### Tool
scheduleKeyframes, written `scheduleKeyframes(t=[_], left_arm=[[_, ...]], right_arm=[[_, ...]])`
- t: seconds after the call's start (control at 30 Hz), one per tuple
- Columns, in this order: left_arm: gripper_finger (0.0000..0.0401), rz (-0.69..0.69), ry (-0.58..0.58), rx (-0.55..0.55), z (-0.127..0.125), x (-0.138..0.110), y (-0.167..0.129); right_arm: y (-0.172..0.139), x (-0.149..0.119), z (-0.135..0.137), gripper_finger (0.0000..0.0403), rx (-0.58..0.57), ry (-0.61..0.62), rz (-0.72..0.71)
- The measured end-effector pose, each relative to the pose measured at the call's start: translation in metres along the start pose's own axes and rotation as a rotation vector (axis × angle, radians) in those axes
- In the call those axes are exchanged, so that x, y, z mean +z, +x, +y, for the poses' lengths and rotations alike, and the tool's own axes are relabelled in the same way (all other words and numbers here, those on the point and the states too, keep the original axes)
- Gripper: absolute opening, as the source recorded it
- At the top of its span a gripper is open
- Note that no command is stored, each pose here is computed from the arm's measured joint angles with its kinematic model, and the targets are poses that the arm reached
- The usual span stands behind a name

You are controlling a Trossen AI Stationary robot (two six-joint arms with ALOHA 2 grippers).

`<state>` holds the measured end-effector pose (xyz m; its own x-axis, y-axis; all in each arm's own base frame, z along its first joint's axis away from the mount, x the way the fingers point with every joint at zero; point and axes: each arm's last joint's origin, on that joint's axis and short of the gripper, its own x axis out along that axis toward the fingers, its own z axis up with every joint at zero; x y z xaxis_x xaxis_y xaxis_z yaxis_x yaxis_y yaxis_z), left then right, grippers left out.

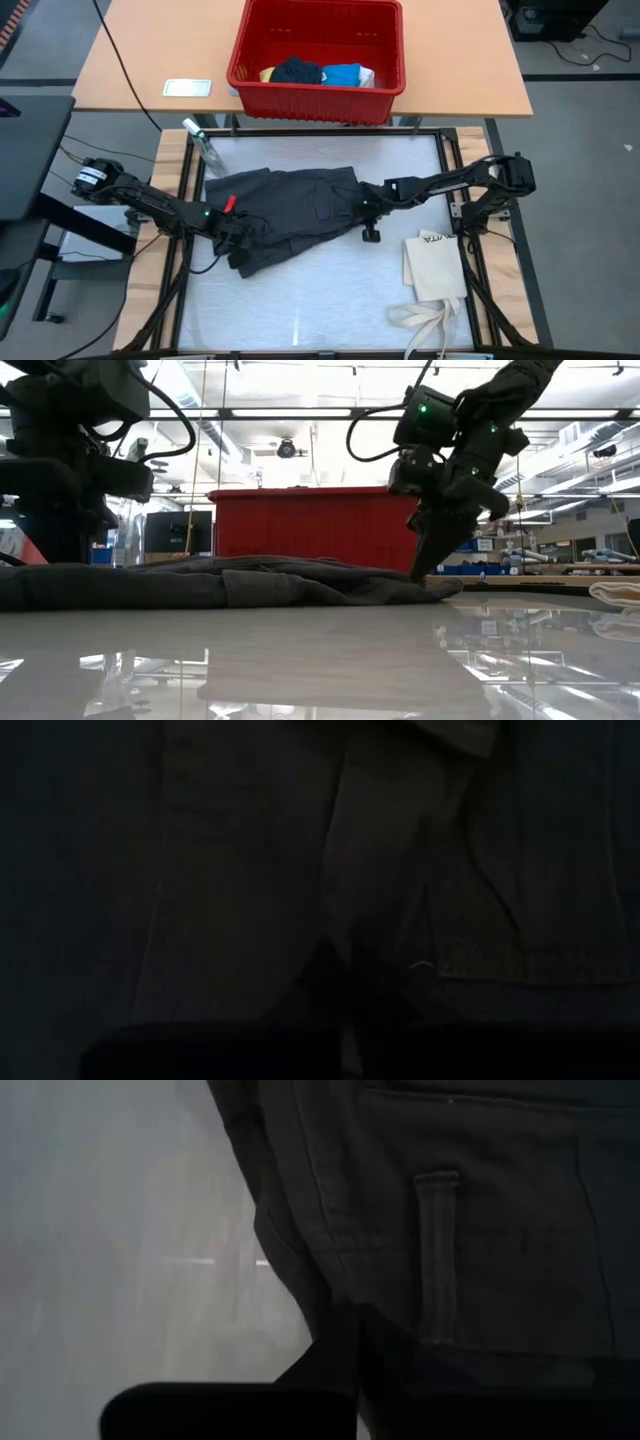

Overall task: Fold laundry
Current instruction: Fold the dark blue shorts

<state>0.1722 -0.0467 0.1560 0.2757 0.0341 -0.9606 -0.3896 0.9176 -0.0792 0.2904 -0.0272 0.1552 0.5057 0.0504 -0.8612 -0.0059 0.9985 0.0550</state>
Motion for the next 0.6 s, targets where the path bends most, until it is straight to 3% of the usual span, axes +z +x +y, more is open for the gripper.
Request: scheduleKeyframes(t=[0.13, 0.37, 0.6], left_arm=[[0.0009, 0.005, -0.046, -0.015, -0.005, 0.007, -0.011], [0.0009, -0.078, -0.014, -0.04, -0.018, 0.041, -0.061], [0.0009, -0.262, -0.174, -0.08, -0.016, 0.083, -0.121]], right_arm=[[-0.025, 0.01, -0.001, 0.0004, -0.09, 0.004, -0.006], [-0.069, 0.034, -0.01, 0.0002, -0.415, -0.234, 0.061], [-0.088, 0.046, -0.03, 0.0001, -0.737, -0.341, 0.155]])
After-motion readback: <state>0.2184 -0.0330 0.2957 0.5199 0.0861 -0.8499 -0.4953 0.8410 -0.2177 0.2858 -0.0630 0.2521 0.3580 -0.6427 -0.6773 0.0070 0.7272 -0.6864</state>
